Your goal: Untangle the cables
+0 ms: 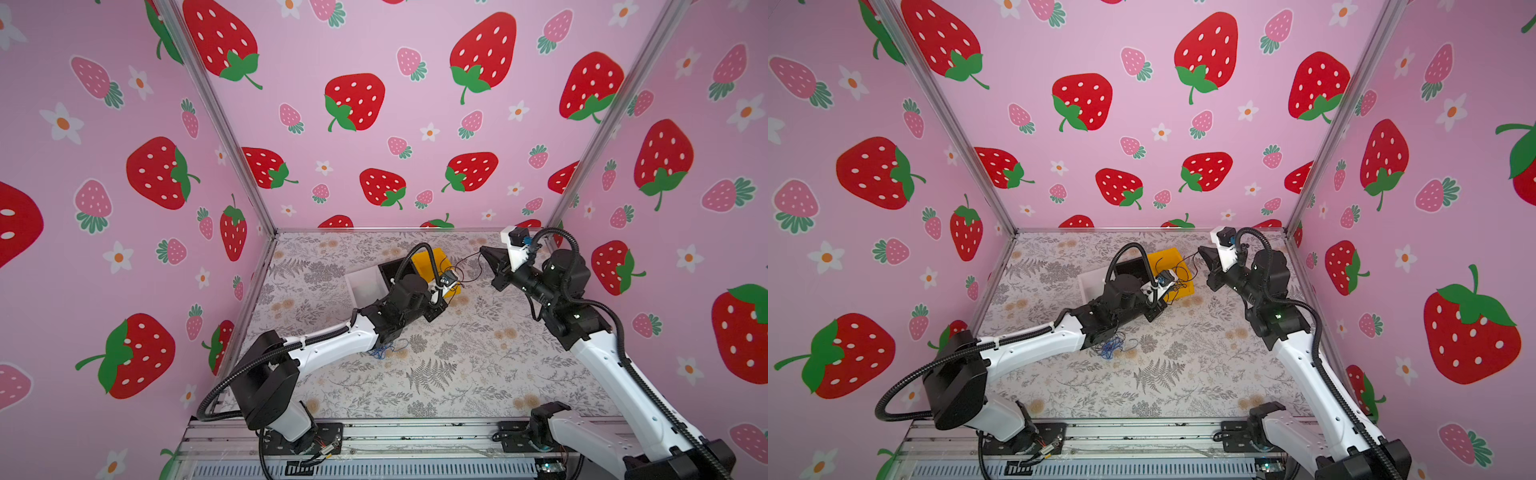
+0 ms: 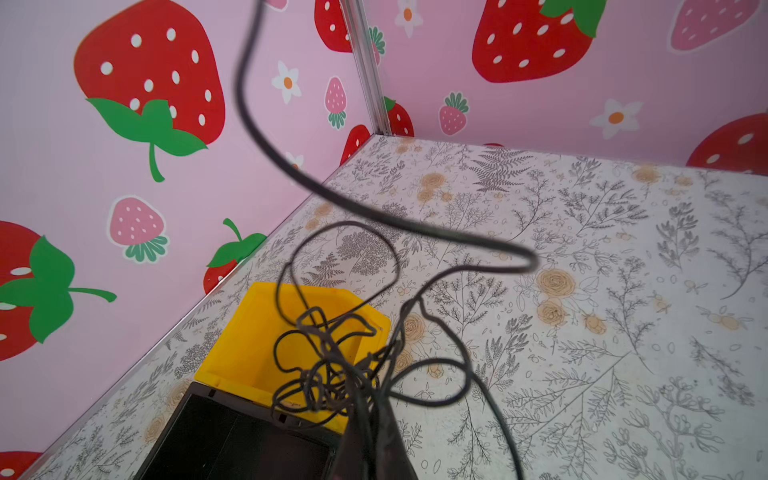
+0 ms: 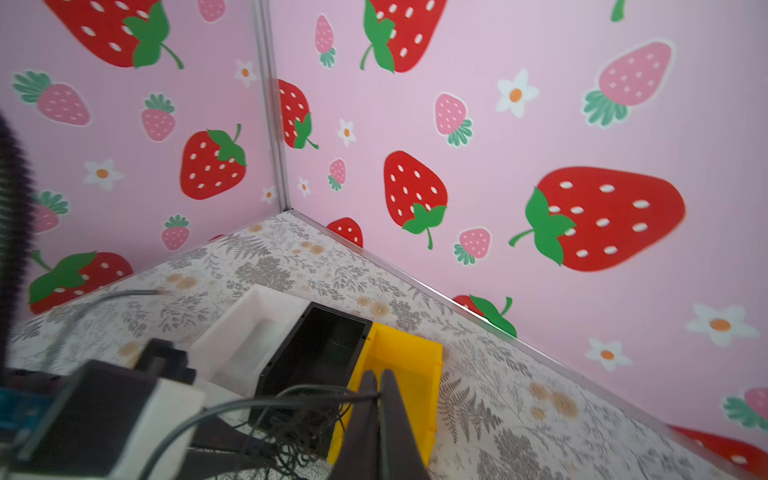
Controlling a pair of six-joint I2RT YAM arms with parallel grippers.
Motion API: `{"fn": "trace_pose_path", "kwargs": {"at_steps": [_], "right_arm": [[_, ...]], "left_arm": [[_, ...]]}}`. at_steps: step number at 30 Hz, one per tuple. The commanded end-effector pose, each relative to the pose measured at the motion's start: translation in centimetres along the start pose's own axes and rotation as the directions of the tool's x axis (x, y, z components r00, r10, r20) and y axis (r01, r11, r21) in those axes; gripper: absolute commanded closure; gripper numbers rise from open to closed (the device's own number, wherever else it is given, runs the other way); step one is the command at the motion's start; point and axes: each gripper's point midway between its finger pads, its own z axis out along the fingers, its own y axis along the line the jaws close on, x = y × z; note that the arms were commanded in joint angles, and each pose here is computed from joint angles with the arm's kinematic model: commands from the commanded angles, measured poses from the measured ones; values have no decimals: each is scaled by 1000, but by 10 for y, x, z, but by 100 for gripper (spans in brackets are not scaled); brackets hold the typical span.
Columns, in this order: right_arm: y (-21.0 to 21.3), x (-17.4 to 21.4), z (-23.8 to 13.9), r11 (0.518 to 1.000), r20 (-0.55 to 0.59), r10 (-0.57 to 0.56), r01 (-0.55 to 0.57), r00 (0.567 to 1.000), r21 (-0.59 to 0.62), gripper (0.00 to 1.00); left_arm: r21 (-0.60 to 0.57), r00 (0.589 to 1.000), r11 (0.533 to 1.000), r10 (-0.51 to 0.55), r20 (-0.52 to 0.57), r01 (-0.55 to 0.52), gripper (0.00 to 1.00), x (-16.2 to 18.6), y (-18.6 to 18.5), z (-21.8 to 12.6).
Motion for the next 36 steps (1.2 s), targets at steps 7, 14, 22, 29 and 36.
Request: {"fn": "trace_pose_path", "kwargs": {"at_steps": [7,14,22,29,36], "right_arm": [[-84,71,-31,899,-70,219,-173,973,403,100],[-97,145,-45,846,-165,331,-215,929,487,100],[-94,206,-49,845,-387,384,-151,838,513,90],[-132,225,-74,759,-390,433,-95,812,644,95],[-153,215,-86,704,-353,425,-60,833,708,96]], "left_arm": [[54,1000,998,8,19,-9,100,-5,2,-36],[199,999,979,-45,12,42,100,-6,-11,-56],[355,996,931,-74,-43,84,99,0,-37,-50],[391,993,914,-72,-98,105,95,9,-39,-51],[424,976,892,-70,-204,153,90,38,-47,-50]]}}
